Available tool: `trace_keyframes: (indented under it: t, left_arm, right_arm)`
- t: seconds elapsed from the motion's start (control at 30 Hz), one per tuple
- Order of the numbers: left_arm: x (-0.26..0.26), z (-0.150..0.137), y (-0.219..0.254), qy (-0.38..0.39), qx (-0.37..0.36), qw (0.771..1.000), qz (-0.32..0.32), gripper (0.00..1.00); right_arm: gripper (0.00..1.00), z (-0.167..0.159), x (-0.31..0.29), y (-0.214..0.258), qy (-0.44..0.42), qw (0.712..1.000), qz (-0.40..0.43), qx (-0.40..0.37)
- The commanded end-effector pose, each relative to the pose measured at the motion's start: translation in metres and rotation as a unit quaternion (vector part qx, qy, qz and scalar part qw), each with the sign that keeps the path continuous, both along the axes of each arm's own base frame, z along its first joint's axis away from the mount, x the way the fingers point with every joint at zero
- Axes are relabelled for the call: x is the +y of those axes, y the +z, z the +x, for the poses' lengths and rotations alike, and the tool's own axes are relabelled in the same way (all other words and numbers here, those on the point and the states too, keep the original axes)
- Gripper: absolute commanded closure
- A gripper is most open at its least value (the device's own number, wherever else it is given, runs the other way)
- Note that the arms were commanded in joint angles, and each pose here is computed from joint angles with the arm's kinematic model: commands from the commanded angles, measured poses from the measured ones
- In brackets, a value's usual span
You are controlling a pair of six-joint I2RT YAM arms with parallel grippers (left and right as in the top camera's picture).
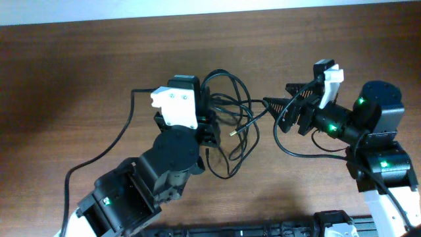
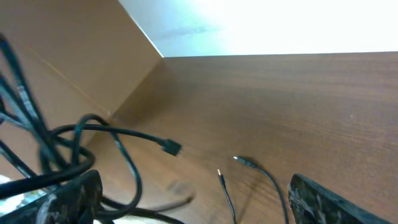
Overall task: Untangle cables
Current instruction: 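Open the right gripper and withdraw it rightward from the cables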
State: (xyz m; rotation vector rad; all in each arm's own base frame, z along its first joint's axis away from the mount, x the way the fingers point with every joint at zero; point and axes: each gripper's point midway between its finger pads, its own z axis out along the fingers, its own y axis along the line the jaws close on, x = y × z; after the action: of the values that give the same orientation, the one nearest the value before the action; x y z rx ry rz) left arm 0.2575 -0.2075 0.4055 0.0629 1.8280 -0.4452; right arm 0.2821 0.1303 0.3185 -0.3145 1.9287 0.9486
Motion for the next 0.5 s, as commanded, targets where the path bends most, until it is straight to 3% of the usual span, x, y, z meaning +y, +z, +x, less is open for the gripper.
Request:
trace_keyframes:
  t: [0.0, 0.27, 0.47]
  left_arm:
    - [0.017, 0.001, 0.016, 0.033, -0.018, 0.999, -0.015, 1.0]
    - [0.015, 0.002, 0.012, 0.035, -0.014, 0.999, -0.008, 1.0]
    - [0.004, 0.009, -0.004, 0.022, -0.014, 0.997, 0.066, 1.0]
  right_arm:
    - [0.06, -0.008, 0.008, 0.013, 0.037, 0.999, 0.013, -0.024]
    - [0.06, -0.021, 0.019, 0.024, 0.099, 0.993, 0.012, -0.07]
    - [0.02, -0.017, 0.019, 0.039, 0.092, 0.992, 0.03, -0.085]
